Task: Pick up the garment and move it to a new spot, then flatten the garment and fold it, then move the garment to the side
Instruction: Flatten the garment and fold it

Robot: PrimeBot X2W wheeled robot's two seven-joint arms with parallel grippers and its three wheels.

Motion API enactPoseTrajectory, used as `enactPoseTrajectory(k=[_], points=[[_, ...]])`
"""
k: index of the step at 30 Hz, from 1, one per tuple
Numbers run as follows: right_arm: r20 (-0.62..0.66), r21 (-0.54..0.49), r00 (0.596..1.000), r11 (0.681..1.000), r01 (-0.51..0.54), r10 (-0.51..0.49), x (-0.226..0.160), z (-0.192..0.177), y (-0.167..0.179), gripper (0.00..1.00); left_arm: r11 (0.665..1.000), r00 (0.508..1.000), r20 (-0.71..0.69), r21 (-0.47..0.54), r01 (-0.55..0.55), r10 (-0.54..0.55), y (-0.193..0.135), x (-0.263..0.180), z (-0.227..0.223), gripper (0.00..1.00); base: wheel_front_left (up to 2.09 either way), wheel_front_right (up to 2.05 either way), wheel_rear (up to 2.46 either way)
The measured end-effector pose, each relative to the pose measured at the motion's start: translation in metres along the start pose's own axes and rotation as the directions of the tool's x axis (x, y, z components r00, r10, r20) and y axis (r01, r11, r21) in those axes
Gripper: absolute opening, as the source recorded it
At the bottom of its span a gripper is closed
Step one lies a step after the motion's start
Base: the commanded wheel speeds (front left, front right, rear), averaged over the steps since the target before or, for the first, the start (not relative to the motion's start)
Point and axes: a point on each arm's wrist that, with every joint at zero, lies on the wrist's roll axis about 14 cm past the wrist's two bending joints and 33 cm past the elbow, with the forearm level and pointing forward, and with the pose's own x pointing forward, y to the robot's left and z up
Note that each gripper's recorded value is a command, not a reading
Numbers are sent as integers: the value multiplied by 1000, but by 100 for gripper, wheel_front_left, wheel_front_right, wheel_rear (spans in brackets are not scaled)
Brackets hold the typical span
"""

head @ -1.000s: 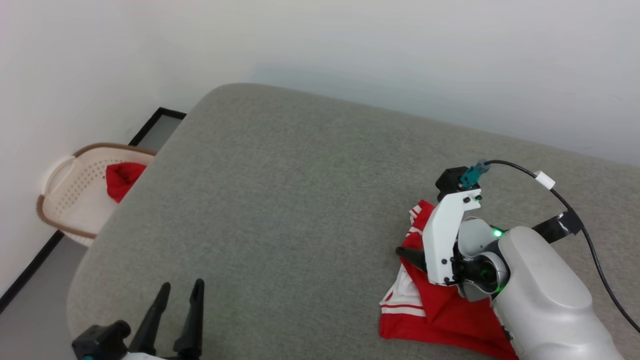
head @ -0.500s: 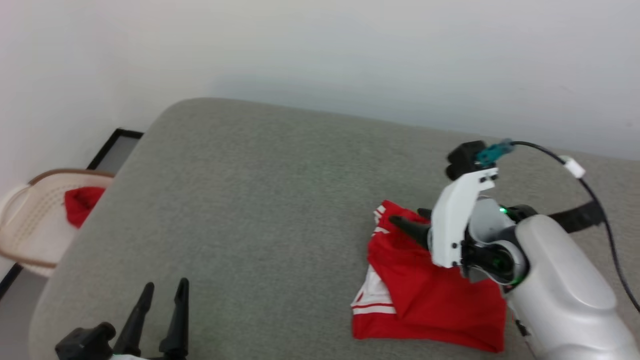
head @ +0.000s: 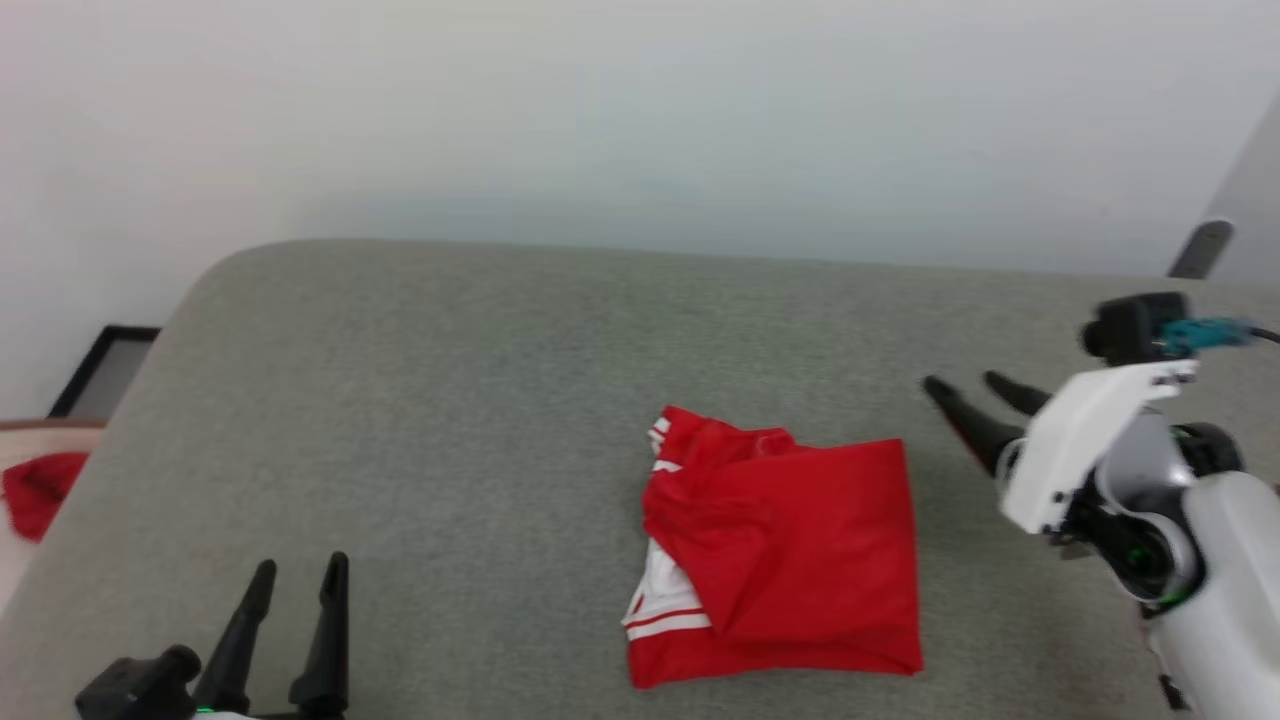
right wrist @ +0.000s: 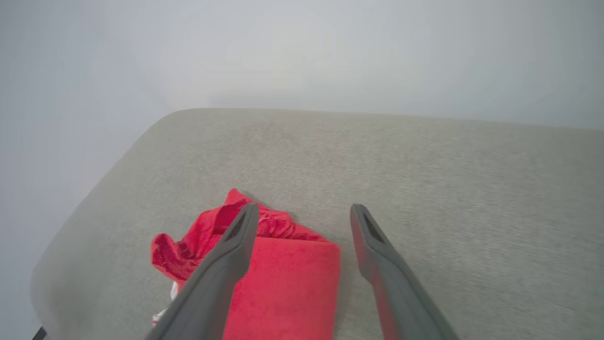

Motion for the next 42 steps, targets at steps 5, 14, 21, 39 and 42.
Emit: enactPoseTrajectory(k=[5, 14, 21, 39, 42], points=[[111, 25, 990, 996, 88, -90, -29, 9, -35, 100, 999, 999, -3, 22, 44, -44, -10, 10, 0, 100, 0, 0, 0], [254, 25, 946, 979, 202, -202, -82, 5, -72, 100, 991, 994, -22, 73, 112, -111, -24, 23, -3, 100, 0, 0, 0], [350, 14, 903, 966, 259, -248, -115, -1, -84, 100, 988, 993, -20, 95, 120, -118, -25, 25, -1, 100, 0, 0, 0], [402, 60, 855, 941, 333, -328, -152, -33, -89, 100, 988, 996, -7, 129, 86, -86, -12, 17, 2, 100, 0, 0, 0], [405, 61, 854, 941, 332, -327, -152, -32, -88, 100, 988, 996, -5, 128, 85, -85, -12, 16, 3, 100, 0, 0, 0]])
